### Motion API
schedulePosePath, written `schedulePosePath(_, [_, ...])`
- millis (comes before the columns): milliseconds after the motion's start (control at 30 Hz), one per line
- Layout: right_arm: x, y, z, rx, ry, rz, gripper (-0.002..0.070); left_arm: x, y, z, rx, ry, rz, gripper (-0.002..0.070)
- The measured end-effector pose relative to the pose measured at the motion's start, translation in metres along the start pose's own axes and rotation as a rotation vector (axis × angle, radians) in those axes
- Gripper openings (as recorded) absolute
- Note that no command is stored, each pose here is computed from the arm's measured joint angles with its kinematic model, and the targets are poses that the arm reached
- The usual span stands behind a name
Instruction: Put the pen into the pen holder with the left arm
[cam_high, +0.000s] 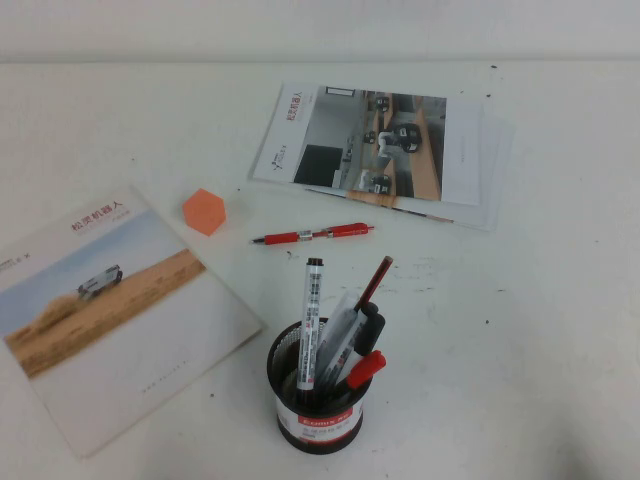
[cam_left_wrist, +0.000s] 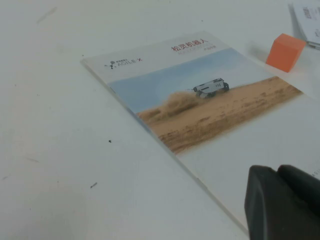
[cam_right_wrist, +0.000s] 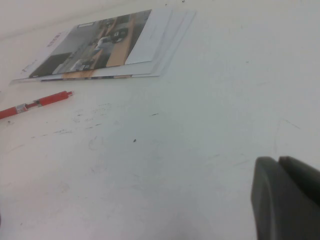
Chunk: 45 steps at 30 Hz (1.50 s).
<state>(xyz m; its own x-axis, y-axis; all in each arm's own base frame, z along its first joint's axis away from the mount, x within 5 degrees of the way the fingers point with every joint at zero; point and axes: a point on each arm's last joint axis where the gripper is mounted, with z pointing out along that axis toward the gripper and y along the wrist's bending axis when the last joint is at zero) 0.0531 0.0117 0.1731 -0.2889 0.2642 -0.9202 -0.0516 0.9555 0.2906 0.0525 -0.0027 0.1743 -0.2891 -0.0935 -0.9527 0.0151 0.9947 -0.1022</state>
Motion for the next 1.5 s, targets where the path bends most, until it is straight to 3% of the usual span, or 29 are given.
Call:
schedulePosePath(1267, [0.0,0.0,0.0,-0.001,0.0,0.003,-0.0022,-0.001,0.0,0.0,0.001,-0.008,-0.001,-0.0001])
schedulePosePath(1400, [0.0,0.0,0.0,-0.001,0.0,0.003,-0.0022,-0.004,-0.001,0.0,0.009,-0.064,-0.07,-0.0001])
schedulePosePath(1500, [0.0,0.0,0.0,-0.001,0.0,0.003,-0.0022,-0.014,-0.001,-0.001,0.033,-0.178,-0.194,-0.0001])
